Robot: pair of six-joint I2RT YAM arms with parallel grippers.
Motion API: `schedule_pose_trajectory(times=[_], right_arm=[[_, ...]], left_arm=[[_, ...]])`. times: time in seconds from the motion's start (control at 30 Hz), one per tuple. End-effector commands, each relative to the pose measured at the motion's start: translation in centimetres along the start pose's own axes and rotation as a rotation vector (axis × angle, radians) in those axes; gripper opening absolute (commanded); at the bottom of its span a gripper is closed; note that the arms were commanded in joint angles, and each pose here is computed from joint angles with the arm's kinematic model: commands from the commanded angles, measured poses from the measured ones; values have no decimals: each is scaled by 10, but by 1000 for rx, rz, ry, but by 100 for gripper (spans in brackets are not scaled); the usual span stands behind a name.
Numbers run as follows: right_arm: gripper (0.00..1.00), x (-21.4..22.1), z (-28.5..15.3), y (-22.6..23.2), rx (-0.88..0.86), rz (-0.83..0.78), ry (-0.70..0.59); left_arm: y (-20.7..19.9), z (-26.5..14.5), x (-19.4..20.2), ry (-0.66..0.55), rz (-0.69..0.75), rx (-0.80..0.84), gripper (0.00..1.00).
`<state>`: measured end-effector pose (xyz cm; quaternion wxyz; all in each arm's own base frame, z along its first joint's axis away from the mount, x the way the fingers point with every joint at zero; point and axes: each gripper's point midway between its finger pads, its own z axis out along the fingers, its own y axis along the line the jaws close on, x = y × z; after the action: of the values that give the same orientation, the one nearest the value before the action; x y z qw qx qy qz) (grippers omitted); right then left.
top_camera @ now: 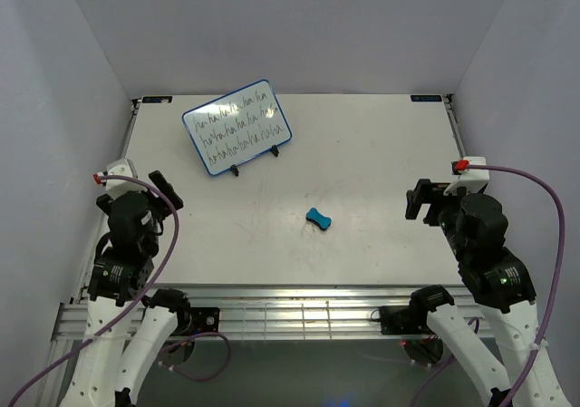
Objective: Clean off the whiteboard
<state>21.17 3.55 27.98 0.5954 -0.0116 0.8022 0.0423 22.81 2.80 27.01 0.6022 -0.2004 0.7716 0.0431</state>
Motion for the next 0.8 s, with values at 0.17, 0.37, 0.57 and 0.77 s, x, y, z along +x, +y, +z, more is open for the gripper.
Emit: schedule_pose_trajectory(times=[0.17, 0.37, 0.57, 0.77], right_arm=[[90, -13, 2, 6, -19, 33, -44], [90, -30, -5, 32, -179, 59, -151], [90, -24, -4, 54, -296, 43, -119], [90, -23, -11, 77, -441, 19, -120]], left_arm=[[-36, -19, -26, -22, 44, 225, 98], [-83, 5, -34, 48, 40, 349, 98], [-131, 66, -86, -60, 53, 425, 98], [-104, 193, -98, 49, -64, 571, 98]])
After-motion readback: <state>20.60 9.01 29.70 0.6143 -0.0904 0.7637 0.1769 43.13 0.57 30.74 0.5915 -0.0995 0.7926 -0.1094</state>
